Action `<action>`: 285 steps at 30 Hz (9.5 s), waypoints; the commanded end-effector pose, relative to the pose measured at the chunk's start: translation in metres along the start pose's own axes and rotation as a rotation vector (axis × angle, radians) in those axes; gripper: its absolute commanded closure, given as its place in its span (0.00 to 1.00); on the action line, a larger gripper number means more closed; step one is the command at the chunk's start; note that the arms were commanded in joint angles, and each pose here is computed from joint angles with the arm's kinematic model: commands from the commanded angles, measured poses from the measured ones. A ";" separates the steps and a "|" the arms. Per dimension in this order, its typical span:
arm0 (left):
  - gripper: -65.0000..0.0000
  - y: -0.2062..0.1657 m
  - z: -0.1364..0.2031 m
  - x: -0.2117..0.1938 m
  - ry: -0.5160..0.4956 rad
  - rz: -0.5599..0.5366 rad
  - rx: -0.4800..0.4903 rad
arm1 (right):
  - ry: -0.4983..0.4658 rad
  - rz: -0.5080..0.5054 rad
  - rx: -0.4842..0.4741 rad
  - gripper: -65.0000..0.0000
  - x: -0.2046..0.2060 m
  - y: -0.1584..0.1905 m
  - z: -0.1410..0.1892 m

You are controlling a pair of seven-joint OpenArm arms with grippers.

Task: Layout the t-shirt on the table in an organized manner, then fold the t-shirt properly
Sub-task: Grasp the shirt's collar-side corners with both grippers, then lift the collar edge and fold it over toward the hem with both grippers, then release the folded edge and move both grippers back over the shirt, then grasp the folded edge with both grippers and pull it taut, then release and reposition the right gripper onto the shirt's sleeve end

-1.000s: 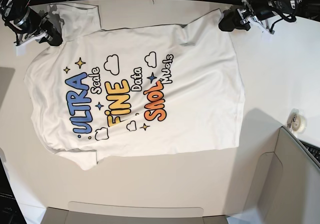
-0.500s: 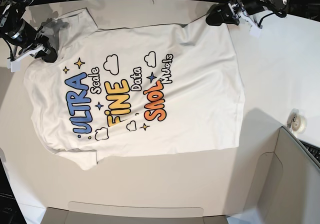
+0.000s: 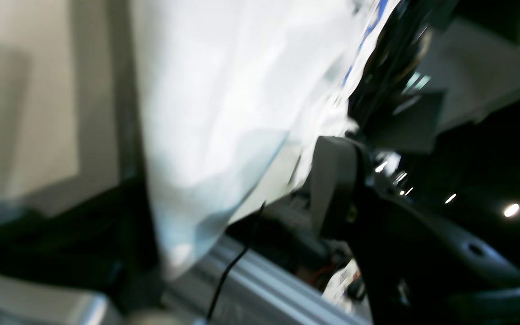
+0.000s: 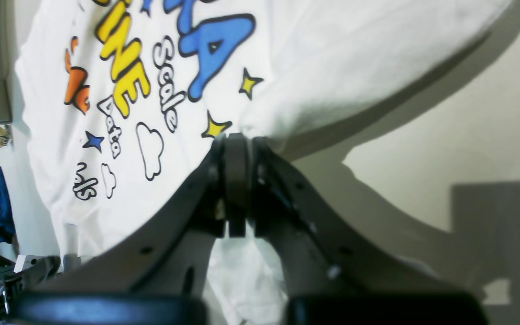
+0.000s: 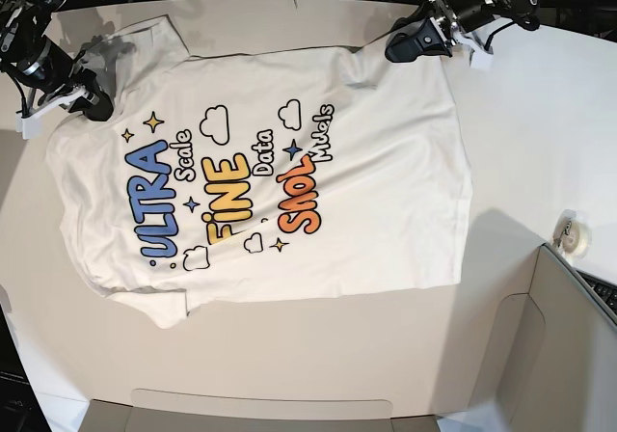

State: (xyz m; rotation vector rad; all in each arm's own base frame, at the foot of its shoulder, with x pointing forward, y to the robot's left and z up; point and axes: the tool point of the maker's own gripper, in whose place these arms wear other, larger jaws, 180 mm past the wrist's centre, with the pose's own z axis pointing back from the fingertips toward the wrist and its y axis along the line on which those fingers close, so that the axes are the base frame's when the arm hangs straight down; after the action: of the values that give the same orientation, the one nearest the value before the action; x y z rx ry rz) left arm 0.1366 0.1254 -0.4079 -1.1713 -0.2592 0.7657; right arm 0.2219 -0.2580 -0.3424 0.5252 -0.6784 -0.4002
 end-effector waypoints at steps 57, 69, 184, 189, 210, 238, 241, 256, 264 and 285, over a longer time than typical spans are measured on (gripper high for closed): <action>1.00 -0.086 0.083 0.070 -0.191 -0.593 0.122 | -0.005 0.259 -0.082 0.99 0.010 0.018 0.048; 1.00 -0.056 0.107 0.054 -0.113 -0.565 0.248 | -0.041 0.177 -0.173 0.99 0.007 -0.019 0.110; 0.96 -0.107 0.043 0.209 -0.155 -0.672 0.258 | -0.288 0.179 -0.215 0.97 0.071 0.007 -0.020; 0.96 -0.167 0.037 0.176 -0.141 -0.876 0.175 | -0.437 0.208 -0.165 0.97 0.090 0.061 0.008; 0.96 -0.073 -0.072 0.092 0.163 -1.660 0.796 | -0.178 0.496 -0.516 0.97 0.048 0.017 -0.054; 0.96 0.022 0.027 0.047 0.296 -1.444 0.954 | 0.087 0.518 -0.616 0.97 -0.045 -0.046 -0.023; 0.96 0.033 0.038 0.040 0.317 -1.415 0.973 | 0.113 0.523 -0.625 0.97 -0.052 -0.045 -0.015; 0.96 0.047 0.054 0.005 0.389 -1.380 0.959 | 0.150 0.549 -0.643 0.97 -0.072 -0.046 0.009; 0.84 0.009 0.056 0.031 0.242 -1.432 0.957 | 0.020 0.590 -0.624 0.97 -0.034 -0.018 0.013; 0.75 -0.045 0.045 0.083 -0.015 -1.486 0.925 | -0.187 1.061 -0.543 0.45 0.081 0.111 -0.047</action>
State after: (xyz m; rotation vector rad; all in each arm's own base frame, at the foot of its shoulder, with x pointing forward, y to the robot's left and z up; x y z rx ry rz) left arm 0.1856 0.2056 -0.3728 0.0830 -0.5627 -0.4321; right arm 0.3316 -0.1983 -0.2731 -0.4414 -0.8729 0.3887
